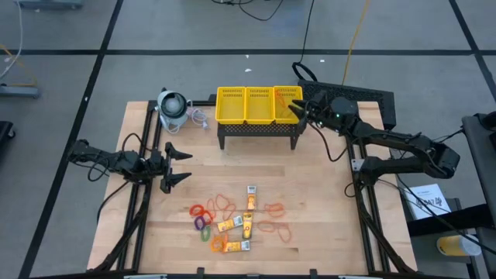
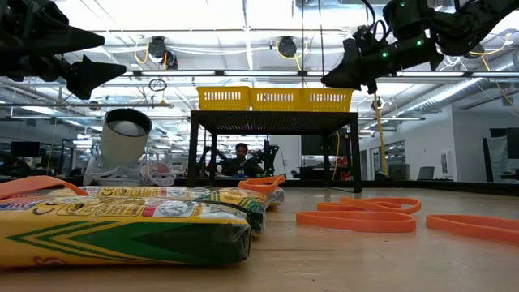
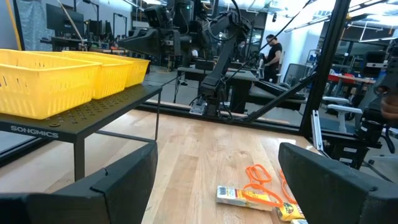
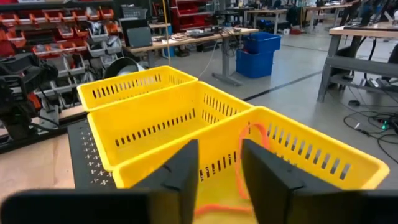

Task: Pick & Place Office Desk Supplies
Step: Put the orange rubber band into the right yellow bin on the shelf

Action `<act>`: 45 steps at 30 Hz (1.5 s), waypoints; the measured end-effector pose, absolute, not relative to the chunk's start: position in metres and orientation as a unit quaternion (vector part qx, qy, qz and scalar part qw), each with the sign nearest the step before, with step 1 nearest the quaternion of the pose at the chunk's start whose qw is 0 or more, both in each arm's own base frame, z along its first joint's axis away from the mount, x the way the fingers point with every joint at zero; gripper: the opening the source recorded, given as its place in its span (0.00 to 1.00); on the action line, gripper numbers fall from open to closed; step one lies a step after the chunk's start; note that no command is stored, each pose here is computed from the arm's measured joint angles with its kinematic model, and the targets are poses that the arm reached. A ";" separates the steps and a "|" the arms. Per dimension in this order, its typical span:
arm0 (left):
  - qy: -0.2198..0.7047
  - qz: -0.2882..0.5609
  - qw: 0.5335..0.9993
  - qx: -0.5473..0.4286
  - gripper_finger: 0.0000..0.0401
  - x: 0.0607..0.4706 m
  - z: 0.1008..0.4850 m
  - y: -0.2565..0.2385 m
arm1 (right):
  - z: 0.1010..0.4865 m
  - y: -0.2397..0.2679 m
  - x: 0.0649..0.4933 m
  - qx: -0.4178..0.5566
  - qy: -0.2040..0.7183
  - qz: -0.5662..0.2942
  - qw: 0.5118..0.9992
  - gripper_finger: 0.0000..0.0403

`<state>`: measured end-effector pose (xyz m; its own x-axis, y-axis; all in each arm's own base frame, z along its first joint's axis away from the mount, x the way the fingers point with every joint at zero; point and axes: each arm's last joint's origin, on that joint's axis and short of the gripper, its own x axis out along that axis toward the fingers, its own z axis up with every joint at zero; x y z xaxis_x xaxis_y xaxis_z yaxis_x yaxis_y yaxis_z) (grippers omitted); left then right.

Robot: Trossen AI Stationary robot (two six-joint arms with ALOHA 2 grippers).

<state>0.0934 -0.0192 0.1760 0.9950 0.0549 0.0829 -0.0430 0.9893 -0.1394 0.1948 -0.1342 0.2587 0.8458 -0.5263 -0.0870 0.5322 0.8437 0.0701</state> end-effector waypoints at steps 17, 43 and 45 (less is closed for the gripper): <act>-0.043 0.025 0.996 -0.069 0.85 0.093 0.176 -0.019 | 0.281 -0.059 0.216 0.005 -0.027 -0.021 0.999 0.48; -0.043 0.025 0.996 -0.069 0.85 0.093 0.176 -0.019 | 0.146 0.099 0.243 -0.003 0.346 0.017 0.938 0.48; -0.043 0.025 0.996 -0.069 0.85 0.093 0.176 -0.019 | 0.138 0.102 0.245 0.009 0.359 0.037 0.932 0.48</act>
